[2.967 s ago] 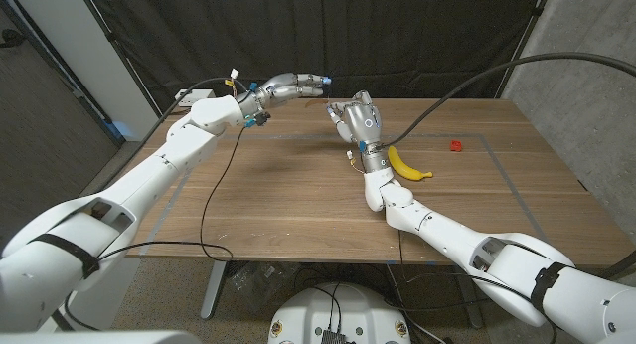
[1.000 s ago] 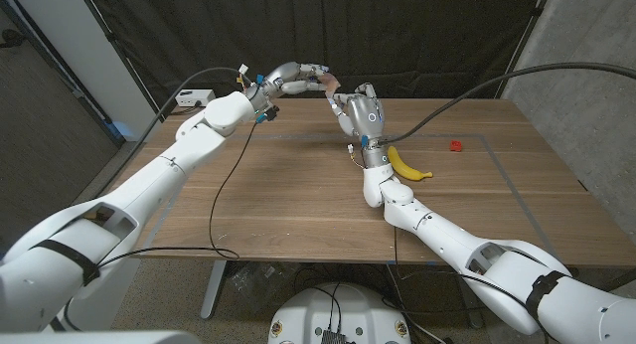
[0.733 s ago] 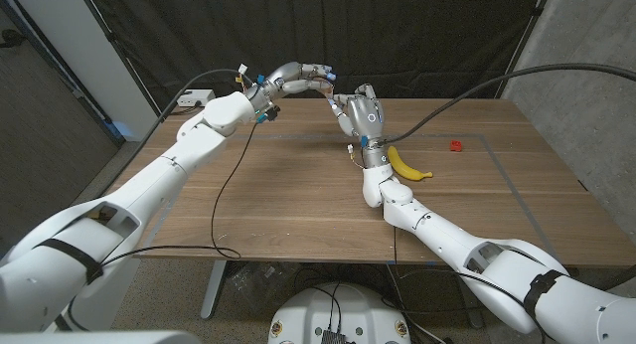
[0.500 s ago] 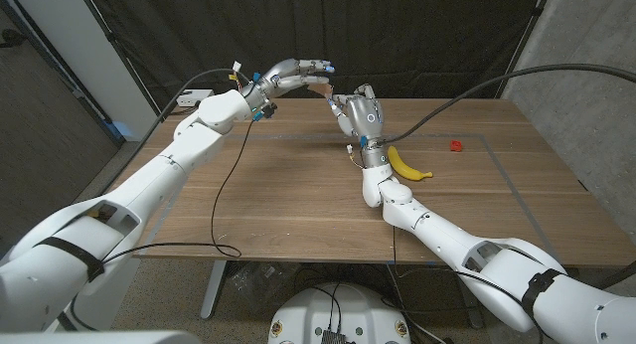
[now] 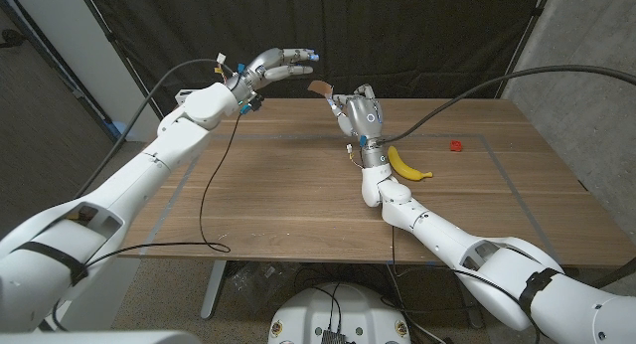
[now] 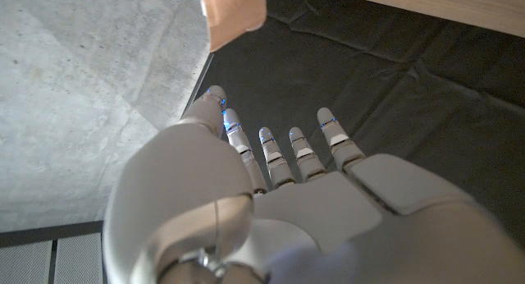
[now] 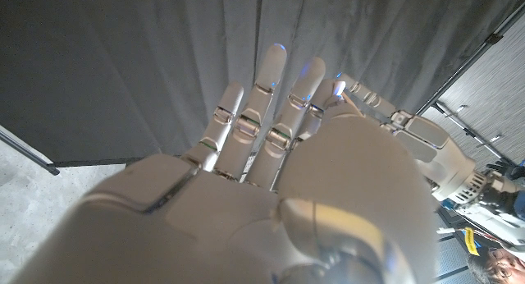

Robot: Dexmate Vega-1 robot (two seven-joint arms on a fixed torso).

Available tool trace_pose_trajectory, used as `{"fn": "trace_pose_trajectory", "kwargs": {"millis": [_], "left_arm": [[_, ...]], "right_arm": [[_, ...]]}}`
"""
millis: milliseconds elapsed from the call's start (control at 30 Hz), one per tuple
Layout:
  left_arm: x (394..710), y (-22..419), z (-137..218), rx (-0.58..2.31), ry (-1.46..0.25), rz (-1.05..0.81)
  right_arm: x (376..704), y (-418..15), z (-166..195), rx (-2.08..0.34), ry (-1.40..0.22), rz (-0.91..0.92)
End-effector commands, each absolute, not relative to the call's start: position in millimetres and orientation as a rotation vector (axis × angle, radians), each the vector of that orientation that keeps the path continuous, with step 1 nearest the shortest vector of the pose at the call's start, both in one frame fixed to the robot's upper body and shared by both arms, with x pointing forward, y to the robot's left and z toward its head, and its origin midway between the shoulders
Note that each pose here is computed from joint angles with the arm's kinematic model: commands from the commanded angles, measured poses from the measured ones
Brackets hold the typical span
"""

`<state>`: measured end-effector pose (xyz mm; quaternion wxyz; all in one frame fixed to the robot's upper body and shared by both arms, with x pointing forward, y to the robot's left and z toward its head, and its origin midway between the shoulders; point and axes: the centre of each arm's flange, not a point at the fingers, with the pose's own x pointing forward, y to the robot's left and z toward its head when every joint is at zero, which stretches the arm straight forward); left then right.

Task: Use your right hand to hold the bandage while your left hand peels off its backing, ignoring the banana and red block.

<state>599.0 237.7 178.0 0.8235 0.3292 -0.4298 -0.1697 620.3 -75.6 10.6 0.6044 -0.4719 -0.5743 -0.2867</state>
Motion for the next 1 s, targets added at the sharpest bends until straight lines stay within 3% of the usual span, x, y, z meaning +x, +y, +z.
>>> {"fn": "trace_pose_trajectory", "kwargs": {"millis": [33, 533, 1000], "left_arm": [[609, 236, 173, 0.769, -0.9, -0.232], [627, 200, 170, 0.773, -0.884, -0.363], [616, 200, 179, 0.871, -0.862, -0.421]], "right_arm": [[620, -75, 12, -1.082, -1.332, -0.663], [615, -80, 16, -1.062, -1.341, -0.681], [621, -82, 17, -1.062, -1.307, -0.691]]}}
